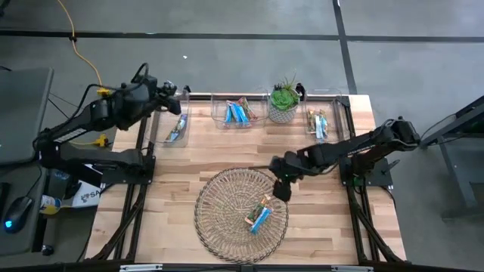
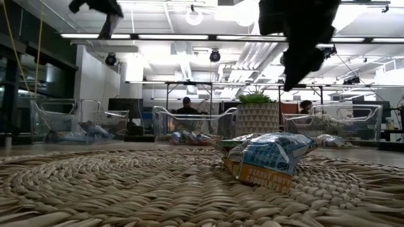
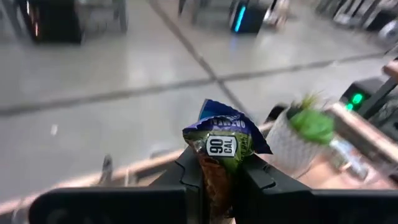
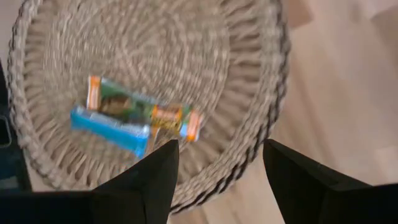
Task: Pick and place Granola Bars by type
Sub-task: Put the blue granola bar into the left transparent bin
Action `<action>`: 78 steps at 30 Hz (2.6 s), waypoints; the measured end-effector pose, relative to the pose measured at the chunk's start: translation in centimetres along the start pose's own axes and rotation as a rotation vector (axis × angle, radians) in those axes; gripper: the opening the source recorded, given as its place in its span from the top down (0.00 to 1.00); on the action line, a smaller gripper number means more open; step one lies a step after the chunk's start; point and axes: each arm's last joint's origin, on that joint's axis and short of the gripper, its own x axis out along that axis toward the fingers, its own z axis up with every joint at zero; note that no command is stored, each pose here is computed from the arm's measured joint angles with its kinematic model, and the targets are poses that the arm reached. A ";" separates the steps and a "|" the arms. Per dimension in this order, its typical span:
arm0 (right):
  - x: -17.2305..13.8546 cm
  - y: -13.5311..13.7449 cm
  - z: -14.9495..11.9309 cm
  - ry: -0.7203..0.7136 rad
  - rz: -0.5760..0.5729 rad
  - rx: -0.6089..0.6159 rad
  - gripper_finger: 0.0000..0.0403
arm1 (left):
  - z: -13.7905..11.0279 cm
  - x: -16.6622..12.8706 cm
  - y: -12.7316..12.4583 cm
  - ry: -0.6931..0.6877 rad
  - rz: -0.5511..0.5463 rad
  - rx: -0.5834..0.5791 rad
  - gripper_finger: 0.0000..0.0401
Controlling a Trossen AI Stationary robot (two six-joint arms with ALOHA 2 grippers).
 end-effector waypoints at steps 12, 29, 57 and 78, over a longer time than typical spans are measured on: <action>0.6 2.1 -2.7 0.028 0.017 -0.002 0.46 | -0.6 6.6 5.0 0.387 0.116 -0.149 0.90; 0.5 3.4 -3.9 -0.001 -0.008 -0.011 0.46 | -4.7 16.2 9.7 0.869 0.257 -0.219 0.90; 0.5 3.3 -3.8 -0.043 -0.049 0.012 0.46 | -13.8 20.4 11.9 0.993 0.379 -0.317 0.89; 0.5 3.3 -3.8 -0.043 -0.049 0.004 0.46 | -12.4 19.6 11.4 0.921 0.234 -0.239 0.37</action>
